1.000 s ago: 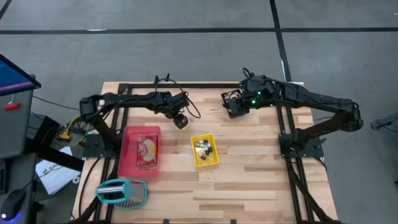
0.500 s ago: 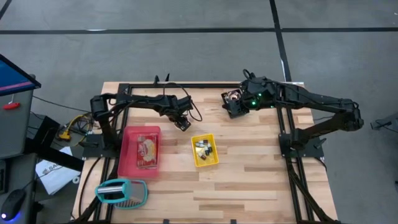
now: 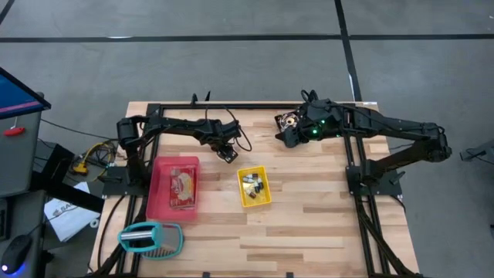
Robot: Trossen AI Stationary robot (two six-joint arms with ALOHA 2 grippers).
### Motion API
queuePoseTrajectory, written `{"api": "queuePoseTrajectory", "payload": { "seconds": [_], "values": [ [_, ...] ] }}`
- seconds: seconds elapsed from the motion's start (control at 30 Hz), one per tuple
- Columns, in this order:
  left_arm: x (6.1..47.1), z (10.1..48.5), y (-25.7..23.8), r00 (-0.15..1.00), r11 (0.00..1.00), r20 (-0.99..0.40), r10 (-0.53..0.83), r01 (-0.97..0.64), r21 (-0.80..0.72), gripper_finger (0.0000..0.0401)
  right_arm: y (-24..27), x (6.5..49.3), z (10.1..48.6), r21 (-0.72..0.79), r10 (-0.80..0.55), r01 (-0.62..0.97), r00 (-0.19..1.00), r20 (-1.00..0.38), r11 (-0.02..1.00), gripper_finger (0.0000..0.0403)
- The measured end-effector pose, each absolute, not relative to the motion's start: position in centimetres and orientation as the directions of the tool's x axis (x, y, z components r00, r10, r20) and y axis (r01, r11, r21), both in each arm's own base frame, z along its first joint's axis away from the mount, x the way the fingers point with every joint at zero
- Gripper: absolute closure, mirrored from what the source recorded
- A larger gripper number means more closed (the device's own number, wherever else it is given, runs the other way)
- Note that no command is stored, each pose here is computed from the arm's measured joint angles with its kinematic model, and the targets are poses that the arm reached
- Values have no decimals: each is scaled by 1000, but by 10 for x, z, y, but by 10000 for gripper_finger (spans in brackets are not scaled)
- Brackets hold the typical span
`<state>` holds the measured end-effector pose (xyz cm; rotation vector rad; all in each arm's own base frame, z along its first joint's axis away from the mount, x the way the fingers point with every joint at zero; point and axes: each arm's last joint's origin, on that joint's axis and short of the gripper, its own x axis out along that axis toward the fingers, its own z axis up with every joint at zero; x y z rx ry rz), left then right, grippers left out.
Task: Pick & Place Food Item
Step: Put the black donut into the black bin
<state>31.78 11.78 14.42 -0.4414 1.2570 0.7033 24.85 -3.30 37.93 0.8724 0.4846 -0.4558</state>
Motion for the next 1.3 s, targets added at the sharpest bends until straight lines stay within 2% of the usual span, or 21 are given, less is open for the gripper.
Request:
{"api": "queuePoseTrajectory", "payload": {
  "seconds": [0.43,0.63,0.9,1.13,1.3],
  "values": [
    [319,140,118,151,715,-964,219,-697,53,261,-30,249,379,608,-170,557,800,-575,566,214],
    [323,142,117,211,716,-962,175,-698,-23,260,-30,249,379,607,-170,557,800,-575,567,214],
    [326,188,118,443,692,-871,214,-698,-185,251,-30,244,373,575,-165,605,754,-636,550,214],
    [327,250,115,720,671,-635,282,-620,-405,253,-37,255,367,648,-194,582,799,-570,491,214],
    [329,273,115,805,635,-501,317,-573,-519,254,-46,271,360,658,-213,581,804,-555,478,214]
  ]
}}
